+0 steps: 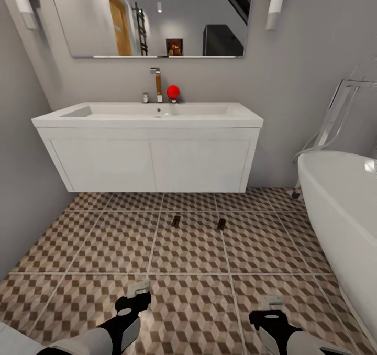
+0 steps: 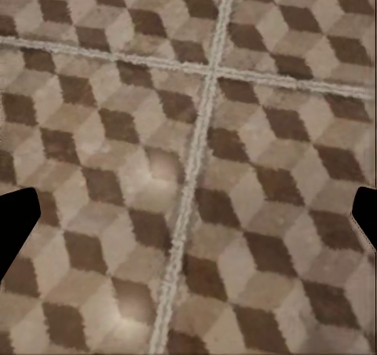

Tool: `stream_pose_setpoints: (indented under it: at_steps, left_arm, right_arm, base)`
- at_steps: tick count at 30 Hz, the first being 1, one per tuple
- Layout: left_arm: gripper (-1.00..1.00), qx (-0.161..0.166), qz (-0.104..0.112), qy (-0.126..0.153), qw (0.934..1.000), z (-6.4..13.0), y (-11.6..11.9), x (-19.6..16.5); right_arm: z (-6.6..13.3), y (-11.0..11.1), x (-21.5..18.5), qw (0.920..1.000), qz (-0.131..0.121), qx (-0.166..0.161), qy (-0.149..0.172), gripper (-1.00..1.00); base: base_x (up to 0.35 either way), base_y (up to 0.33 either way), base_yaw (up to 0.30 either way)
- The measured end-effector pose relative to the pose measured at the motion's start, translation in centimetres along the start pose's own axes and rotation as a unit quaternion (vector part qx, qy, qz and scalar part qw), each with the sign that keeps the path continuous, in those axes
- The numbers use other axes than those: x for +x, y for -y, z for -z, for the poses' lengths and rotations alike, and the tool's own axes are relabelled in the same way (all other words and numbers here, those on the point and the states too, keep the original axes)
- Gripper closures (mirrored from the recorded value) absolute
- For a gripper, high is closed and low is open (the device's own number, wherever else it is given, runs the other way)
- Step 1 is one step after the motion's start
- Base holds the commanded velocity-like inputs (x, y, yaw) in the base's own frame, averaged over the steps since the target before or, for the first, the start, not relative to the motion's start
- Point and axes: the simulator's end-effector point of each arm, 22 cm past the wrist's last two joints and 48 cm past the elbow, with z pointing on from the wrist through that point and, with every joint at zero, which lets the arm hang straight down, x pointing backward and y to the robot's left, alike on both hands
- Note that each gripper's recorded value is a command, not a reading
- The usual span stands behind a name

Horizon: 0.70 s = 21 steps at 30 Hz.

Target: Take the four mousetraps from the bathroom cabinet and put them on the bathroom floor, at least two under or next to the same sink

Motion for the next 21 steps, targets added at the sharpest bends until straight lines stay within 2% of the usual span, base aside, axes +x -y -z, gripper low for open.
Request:
stream_pose_setpoints:
  at_steps: [21]
  left_arm:
    - [-1.00, 0.005, 0.004, 0.041, 0.9991, 2.1, 0.1, -4.4]
  right_arm:
    - [2.4, 0.9, -4.1, 0.9989, -0.010, 0.003, 0.046, -1.00]
  base:
    - [0.000, 0.000, 0.000]
